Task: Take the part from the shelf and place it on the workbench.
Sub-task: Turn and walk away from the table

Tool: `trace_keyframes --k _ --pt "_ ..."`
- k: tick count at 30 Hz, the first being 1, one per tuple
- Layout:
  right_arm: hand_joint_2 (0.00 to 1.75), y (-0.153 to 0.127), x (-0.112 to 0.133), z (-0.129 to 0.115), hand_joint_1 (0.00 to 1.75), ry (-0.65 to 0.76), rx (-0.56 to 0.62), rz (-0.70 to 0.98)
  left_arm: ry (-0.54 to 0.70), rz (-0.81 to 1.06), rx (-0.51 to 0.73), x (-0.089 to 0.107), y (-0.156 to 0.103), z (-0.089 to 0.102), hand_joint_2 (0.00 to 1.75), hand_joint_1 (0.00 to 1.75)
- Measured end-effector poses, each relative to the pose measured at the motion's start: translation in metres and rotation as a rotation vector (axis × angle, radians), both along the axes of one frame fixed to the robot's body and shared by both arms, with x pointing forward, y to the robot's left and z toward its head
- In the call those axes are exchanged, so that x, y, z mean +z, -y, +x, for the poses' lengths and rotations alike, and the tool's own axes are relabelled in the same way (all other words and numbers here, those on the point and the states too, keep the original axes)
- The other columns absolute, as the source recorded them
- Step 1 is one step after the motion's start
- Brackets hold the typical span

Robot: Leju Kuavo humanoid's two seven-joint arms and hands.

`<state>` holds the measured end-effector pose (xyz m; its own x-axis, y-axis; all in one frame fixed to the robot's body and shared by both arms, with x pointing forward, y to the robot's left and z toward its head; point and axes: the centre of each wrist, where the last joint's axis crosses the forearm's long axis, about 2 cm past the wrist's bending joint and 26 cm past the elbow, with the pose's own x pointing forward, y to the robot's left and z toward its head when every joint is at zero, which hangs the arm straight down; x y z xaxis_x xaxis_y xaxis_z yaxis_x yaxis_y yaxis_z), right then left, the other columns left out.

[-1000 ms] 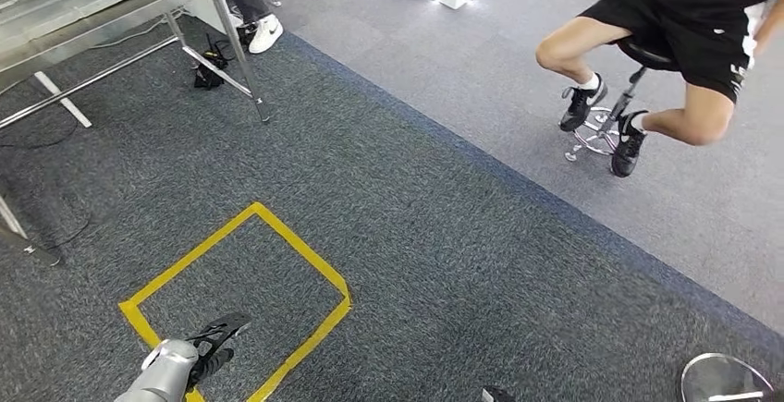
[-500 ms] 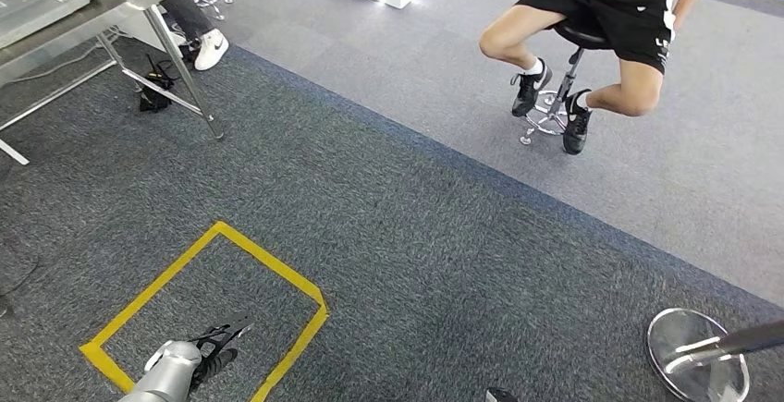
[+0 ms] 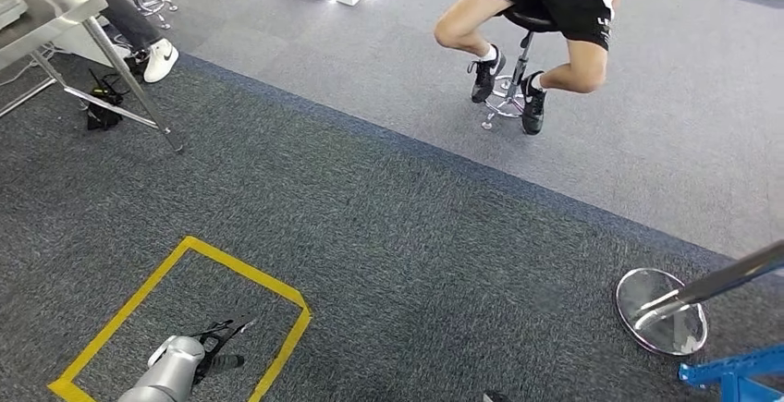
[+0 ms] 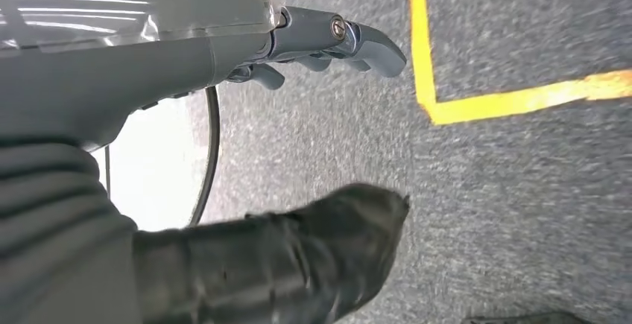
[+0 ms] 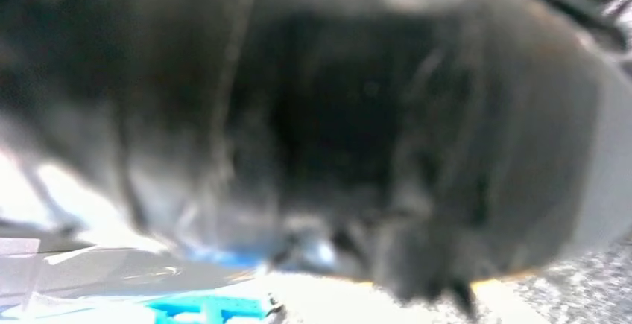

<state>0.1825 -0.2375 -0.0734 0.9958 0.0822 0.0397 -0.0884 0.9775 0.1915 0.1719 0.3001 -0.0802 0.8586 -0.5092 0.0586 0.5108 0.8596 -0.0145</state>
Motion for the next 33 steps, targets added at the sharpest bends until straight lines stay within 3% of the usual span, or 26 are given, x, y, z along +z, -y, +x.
trace_keyframes --k 14,33 --pt "0.0 0.0002 0.0016 0.0041 0.0 -0.035 -0.002 -0.041 -0.013 0.025 -0.006 0.0008 -0.0006 0.0023 1.75 0.0" --pt "0.0 0.0033 -0.0012 -0.0027 0.0 -0.05 -0.072 0.083 -0.008 0.024 -0.013 0.0019 -0.0001 0.0051 1.75 0.0"
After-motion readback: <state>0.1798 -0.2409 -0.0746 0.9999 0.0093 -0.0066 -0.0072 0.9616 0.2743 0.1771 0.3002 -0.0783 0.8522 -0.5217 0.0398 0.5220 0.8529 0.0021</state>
